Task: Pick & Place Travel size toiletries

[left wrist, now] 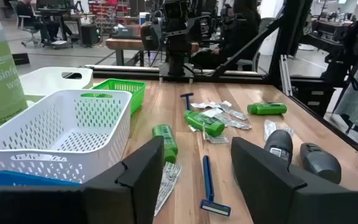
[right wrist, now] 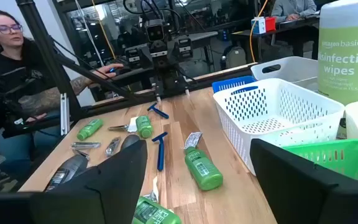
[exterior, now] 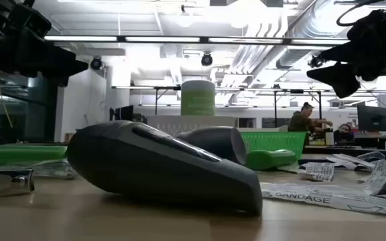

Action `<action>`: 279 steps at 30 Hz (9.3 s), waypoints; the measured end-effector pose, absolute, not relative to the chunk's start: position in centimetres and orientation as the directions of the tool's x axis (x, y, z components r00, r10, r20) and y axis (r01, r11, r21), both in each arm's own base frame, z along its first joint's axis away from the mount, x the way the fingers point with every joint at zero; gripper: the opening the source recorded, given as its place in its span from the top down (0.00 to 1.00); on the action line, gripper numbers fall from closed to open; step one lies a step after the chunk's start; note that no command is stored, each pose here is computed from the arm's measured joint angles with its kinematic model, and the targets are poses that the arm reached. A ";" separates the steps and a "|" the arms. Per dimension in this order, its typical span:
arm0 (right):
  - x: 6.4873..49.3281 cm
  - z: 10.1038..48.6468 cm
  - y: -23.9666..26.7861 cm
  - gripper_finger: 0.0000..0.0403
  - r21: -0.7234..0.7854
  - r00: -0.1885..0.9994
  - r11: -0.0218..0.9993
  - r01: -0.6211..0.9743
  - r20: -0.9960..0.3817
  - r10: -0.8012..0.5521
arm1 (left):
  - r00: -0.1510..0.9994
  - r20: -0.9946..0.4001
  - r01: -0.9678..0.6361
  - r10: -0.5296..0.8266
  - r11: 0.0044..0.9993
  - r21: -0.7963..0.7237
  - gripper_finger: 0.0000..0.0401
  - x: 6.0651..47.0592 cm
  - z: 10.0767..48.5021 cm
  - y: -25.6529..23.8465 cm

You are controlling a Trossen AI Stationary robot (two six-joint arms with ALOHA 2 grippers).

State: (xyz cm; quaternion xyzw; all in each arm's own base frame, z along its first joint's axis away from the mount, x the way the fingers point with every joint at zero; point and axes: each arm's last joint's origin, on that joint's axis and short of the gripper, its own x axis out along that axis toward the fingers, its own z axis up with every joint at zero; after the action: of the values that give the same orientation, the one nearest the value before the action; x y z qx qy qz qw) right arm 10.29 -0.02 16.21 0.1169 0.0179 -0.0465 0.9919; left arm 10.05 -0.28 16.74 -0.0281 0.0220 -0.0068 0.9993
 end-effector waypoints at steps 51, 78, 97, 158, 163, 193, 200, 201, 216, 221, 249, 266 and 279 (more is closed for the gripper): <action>10.3 16.2 0.0 0.31 0.143 0.994 0.985 0.100 -0.046 -0.095 | 0.999 -0.043 0.013 -0.015 0.998 -0.057 0.53 10.0 16.7 -0.3; 10.3 16.5 0.4 0.31 0.362 0.998 0.931 -0.053 -0.012 0.062 | 0.999 -0.044 0.012 -0.015 0.998 -0.057 0.53 10.1 16.7 -0.3; 11.6 14.1 0.6 0.31 0.254 0.943 0.967 -0.023 -0.317 0.105 | 0.999 -0.044 0.013 -0.015 0.998 -0.057 0.53 10.1 16.7 -0.3; 27.6 14.7 3.1 0.43 -0.261 0.423 0.843 -0.470 -0.905 -0.044 | 0.999 -0.044 0.013 -0.015 0.998 -0.057 0.53 10.1 16.7 -0.3; 27.7 14.8 3.2 0.43 -0.268 0.423 0.830 -0.489 -0.905 -0.043 | 0.999 -0.044 0.013 -0.015 0.998 -0.057 0.53 10.1 16.7 -0.3; 27.9 14.2 4.1 0.74 -0.302 0.424 0.765 -0.569 -0.905 -0.042 | 0.999 -0.043 0.012 -0.015 0.998 -0.057 0.53 10.0 16.7 -0.3; 27.9 14.2 4.1 0.72 -0.300 0.423 0.759 -0.577 -0.905 -0.036 | 0.999 -0.044 0.013 -0.015 0.998 -0.057 0.53 10.1 16.7 -0.3; 27.9 14.2 4.1 0.70 -0.300 0.423 0.759 -0.578 -0.905 -0.035 | 0.999 -0.044 0.013 -0.015 0.998 -0.057 0.53 10.1 16.7 -0.3; 28.2 14.3 4.2 0.59 -0.297 0.449 0.755 -0.585 -0.894 -0.004 | 0.999 -0.044 0.013 -0.015 0.998 -0.057 0.53 10.1 16.7 -0.3; 28.2 14.3 3.6 0.63 -0.297 0.448 0.764 -0.572 -0.894 -0.012 | 0.999 -0.044 0.012 -0.015 0.998 -0.057 0.53 10.1 16.7 -0.3; 28.8 12.7 3.0 0.62 -0.198 0.405 0.769 -0.608 -0.910 0.086 | 0.999 -0.043 0.013 -0.015 0.998 -0.057 0.53 10.0 16.7 -0.3; 28.2 13.3 2.5 0.74 -0.218 0.392 0.821 -0.527 -0.920 0.007 | 0.999 -0.044 0.013 -0.015 0.998 -0.057 0.53 10.0 16.7 -0.3; 27.3 15.2 2.0 0.75 -0.321 0.366 0.829 -0.459 -0.918 -0.153 | 0.999 -0.044 0.013 -0.015 0.998 -0.057 0.53 10.1 16.7 -0.3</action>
State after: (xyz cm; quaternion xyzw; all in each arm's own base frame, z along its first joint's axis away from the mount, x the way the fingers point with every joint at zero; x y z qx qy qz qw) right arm 27.34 1.98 15.16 -0.2759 0.5542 0.0981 0.7792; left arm 10.05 -0.28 16.74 -0.0281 0.0222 -0.0071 0.9993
